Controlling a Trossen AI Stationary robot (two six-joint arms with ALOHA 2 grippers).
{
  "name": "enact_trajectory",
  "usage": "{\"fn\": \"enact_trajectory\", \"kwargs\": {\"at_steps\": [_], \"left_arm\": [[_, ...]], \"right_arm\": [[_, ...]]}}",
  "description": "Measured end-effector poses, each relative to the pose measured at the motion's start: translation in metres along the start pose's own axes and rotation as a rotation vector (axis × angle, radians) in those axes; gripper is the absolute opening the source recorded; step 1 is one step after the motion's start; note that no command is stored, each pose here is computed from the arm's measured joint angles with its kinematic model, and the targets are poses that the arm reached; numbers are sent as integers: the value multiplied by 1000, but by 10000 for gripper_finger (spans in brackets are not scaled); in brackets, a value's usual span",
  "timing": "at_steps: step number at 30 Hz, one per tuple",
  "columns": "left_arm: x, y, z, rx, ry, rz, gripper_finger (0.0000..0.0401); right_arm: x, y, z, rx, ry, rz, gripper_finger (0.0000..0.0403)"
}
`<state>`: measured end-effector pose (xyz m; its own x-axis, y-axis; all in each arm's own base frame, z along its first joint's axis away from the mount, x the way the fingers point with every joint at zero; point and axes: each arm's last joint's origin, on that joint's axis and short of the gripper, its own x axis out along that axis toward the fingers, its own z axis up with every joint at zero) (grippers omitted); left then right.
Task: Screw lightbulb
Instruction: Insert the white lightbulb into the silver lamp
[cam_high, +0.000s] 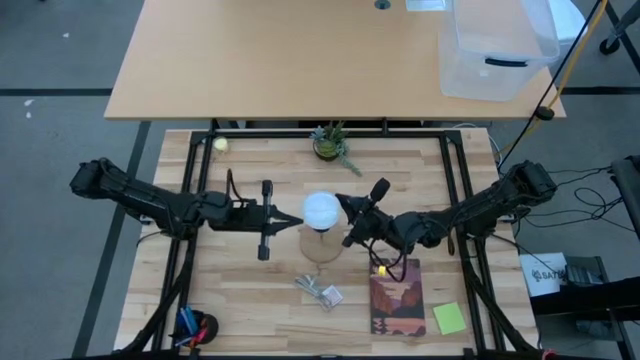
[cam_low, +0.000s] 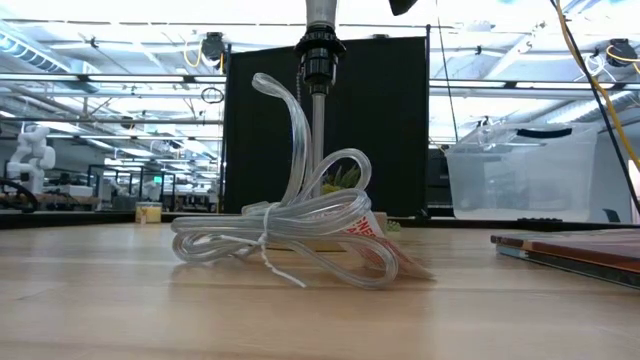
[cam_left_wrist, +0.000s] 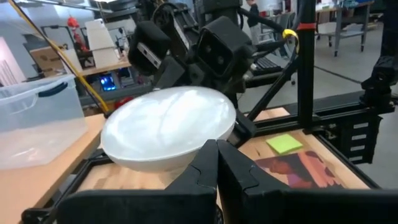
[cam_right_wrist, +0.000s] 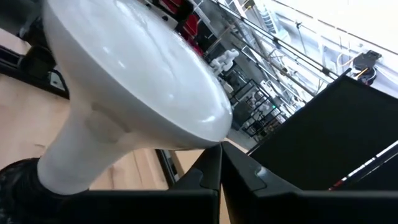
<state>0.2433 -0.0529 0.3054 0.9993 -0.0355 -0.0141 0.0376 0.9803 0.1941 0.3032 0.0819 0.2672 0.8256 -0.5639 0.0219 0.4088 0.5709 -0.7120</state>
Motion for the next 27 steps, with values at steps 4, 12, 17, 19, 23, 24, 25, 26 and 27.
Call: {"fn": "enact_trajectory", "kwargs": {"at_steps": [4, 12, 17, 19, 23, 24, 25, 26, 27], "left_arm": [[1, 4, -1, -1, 7, 24, 0], [2, 11, -3, 2, 21, 51, 0], [2, 19, -6, 4, 50, 109, 0], [2, 22, -7, 2, 62, 145, 0], [3, 28, -10, -16, 80, 219, 0], [4, 30, -12, -18, 96, 233, 0], [4, 31, -12, -21, 99, 238, 0], [4, 33, -12, -26, 97, 244, 0], [3, 35, -12, -36, 96, 252, 0]], "right_arm": [[-4, 2, 2, -9, 1, 0, 0], [-13, 7, 6, -22, -3, 10, 0], [-18, 10, 7, -33, 14, 13, 0], [-20, 12, 7, -40, 7, 31, 0], [-26, 17, 11, -43, -54, 95, 0], [-27, 18, 11, -44, -58, 99, 0], [-28, 18, 12, -44, -70, 110, 0], [-28, 19, 13, -43, -81, 121, 0], [-30, 20, 14, -44, -88, 128, 0]]}}
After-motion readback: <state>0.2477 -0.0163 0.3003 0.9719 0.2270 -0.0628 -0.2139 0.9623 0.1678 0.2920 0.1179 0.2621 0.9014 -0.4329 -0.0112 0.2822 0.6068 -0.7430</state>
